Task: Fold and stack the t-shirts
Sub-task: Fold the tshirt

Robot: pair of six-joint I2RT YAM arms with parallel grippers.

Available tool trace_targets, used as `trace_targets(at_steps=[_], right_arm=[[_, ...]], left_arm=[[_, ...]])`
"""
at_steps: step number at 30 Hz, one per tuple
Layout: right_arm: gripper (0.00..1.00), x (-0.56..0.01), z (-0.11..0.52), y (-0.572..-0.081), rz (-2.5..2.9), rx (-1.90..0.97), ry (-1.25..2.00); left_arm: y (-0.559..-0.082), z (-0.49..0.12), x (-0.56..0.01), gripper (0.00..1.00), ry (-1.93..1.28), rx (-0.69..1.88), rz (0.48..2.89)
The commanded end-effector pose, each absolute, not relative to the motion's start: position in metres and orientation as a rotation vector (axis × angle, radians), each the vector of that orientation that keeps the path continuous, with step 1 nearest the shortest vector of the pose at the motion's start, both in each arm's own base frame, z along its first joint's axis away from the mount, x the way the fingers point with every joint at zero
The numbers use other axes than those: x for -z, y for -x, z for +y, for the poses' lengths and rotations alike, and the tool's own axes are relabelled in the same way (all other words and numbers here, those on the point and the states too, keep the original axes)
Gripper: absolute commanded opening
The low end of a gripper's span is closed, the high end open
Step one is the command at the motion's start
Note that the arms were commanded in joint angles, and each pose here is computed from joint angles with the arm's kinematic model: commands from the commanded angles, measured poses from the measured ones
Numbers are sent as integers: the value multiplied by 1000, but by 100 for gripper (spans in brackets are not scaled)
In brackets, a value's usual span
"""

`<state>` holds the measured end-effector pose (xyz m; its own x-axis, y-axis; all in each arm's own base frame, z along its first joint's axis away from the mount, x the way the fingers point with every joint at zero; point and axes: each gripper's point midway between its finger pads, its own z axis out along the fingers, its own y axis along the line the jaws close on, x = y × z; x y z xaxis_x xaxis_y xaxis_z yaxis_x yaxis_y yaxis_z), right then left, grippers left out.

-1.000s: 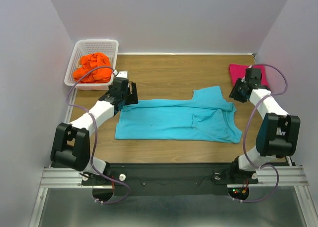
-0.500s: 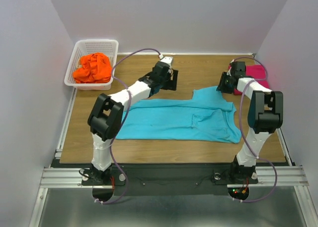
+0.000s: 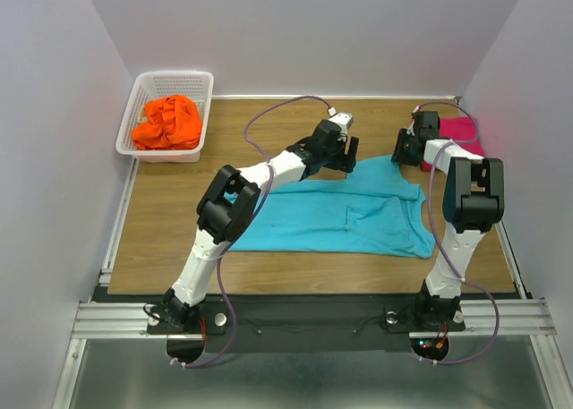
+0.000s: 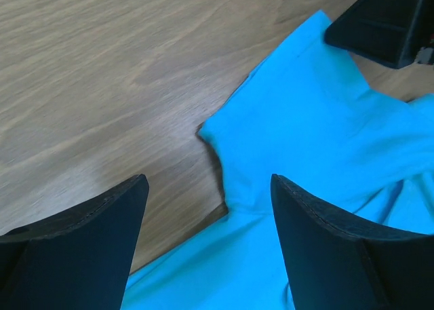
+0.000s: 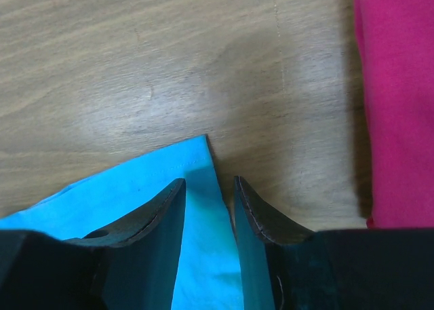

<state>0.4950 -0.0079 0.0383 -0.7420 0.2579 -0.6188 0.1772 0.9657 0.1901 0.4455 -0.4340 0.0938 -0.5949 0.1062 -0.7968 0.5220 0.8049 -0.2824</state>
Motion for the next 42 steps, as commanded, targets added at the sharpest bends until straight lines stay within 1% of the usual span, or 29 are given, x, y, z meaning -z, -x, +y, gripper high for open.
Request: trace_targets(at_steps=[1,9,14,19,20,22,23,25,26,27,29,30,31,32,33,34,35,36,37,38,41,42], right_arm=[[40,-52,-11,-518,2349,-130,-272],[40,-45,-5,-521,2365,-172,-221],[40,-35,9,-519,2389,-252,-186],[36,-23,20,-511,2423,-286,-171],[36,-23,21,-510,2424,-288,-169],[33,-20,25,-508,2433,-293,-159],[33,-21,26,-508,2433,-296,-158],[28,-18,29,-506,2441,-301,-155],[26,-18,30,-506,2442,-306,-152],[25,-18,31,-505,2442,-305,-151],[21,-17,34,-504,2446,-310,-145],[19,-18,35,-504,2445,-315,-143],[14,-20,36,-504,2441,-320,-145],[12,-22,37,-504,2437,-324,-145],[11,-25,37,-505,2431,-326,-147],[7,-27,37,-506,2425,-327,-150],[5,-31,37,-508,2417,-327,-150],[3,-35,37,-510,2408,-328,-156],[1,-43,37,-511,2392,-328,-157],[1,-49,37,-512,2379,-329,-165],[1,-74,38,-514,2333,-336,-167],[1,-81,37,-514,2317,-335,-175]], left_arm=[[-461,-457,-127,83,-446,754,2029],[-450,-473,-98,76,-472,823,2055],[-446,-474,-81,72,-457,836,2084],[-446,-475,-71,64,-443,844,2102],[-445,-475,-68,57,-444,843,2107],[-446,-474,-65,55,-440,836,2113],[-446,-475,-62,51,-439,836,2117],[-446,-475,-59,49,-439,834,2121],[-446,-475,-52,45,-440,832,2133],[-446,-475,-52,43,-437,831,2133],[-446,-476,-49,42,-441,834,2137],[-446,-476,-46,37,-442,834,2140],[-446,-476,-45,36,-444,833,2141],[-447,-477,-46,31,-445,833,2139],[-446,-476,-45,30,-454,832,2138],[-447,-477,-47,27,-454,831,2133],[-447,-477,-51,15,-454,832,2125],[-447,-477,-54,8,-459,833,2118],[-448,-478,-58,6,-462,836,2108],[-448,-478,-65,0,-463,841,2096],[-444,-477,-78,0,-480,856,2078],[-443,-477,-93,0,-483,870,2054]])
